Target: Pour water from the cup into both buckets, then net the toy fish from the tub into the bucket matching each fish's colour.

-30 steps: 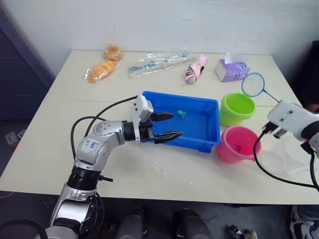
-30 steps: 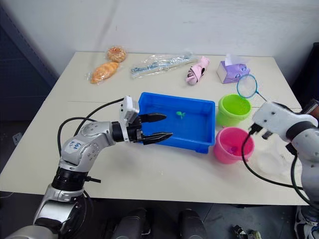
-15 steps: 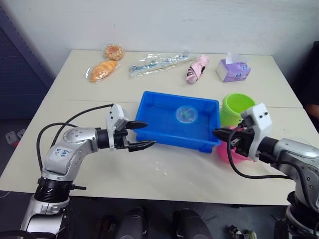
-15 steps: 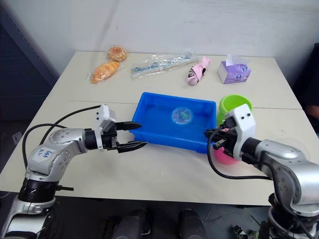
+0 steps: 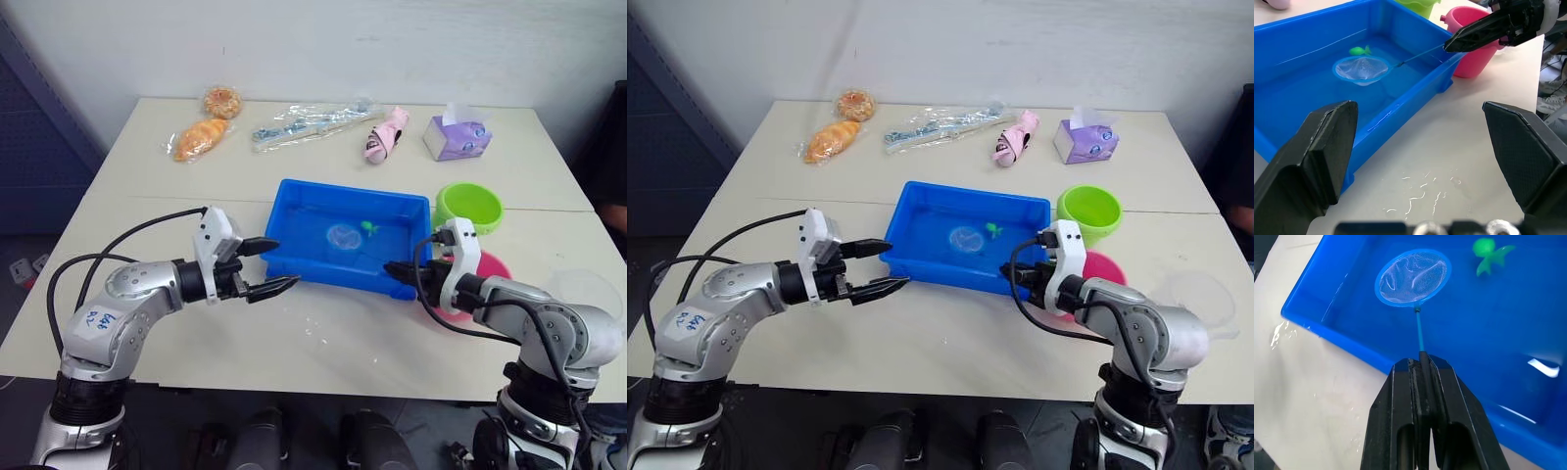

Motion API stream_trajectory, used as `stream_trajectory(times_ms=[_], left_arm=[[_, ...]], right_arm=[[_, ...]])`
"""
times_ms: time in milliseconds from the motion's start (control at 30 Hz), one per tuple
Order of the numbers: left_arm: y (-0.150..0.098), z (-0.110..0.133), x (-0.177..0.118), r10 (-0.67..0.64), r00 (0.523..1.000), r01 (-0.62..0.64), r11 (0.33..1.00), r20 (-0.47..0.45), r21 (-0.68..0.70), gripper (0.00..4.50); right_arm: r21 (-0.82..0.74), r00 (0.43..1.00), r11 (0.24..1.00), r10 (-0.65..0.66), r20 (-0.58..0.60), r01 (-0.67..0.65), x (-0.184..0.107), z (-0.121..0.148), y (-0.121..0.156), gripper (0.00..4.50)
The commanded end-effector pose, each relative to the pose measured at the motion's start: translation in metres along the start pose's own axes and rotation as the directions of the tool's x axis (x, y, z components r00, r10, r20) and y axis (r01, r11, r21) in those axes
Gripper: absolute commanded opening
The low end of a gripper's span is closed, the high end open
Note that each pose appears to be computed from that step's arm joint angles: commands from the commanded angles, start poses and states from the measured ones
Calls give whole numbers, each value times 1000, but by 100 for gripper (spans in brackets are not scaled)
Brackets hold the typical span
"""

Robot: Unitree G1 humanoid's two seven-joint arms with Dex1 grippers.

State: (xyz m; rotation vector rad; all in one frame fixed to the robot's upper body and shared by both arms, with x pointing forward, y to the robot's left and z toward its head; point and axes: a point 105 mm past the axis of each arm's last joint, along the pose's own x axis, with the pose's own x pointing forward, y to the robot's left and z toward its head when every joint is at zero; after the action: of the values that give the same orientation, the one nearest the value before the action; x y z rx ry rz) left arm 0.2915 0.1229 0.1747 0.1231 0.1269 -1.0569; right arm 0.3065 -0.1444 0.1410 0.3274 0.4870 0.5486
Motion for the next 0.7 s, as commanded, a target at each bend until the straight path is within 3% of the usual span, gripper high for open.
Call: stream_trajectory(times_ms=[33,533,700], left_arm=[[-2,13,1,-9,999,7,999,36,41,437],[0,12,5,9,998,-12,998,55,54,437],[-1,11,6,17,998,-20,999,63,50,437]], right_arm=[[30,1000,1000,-6,16,5,1,0,-1,0],[107,987,983,-156,26,152,0,7,-32,0],[62,996,995,-82,36,80,-1,17,-12,0]])
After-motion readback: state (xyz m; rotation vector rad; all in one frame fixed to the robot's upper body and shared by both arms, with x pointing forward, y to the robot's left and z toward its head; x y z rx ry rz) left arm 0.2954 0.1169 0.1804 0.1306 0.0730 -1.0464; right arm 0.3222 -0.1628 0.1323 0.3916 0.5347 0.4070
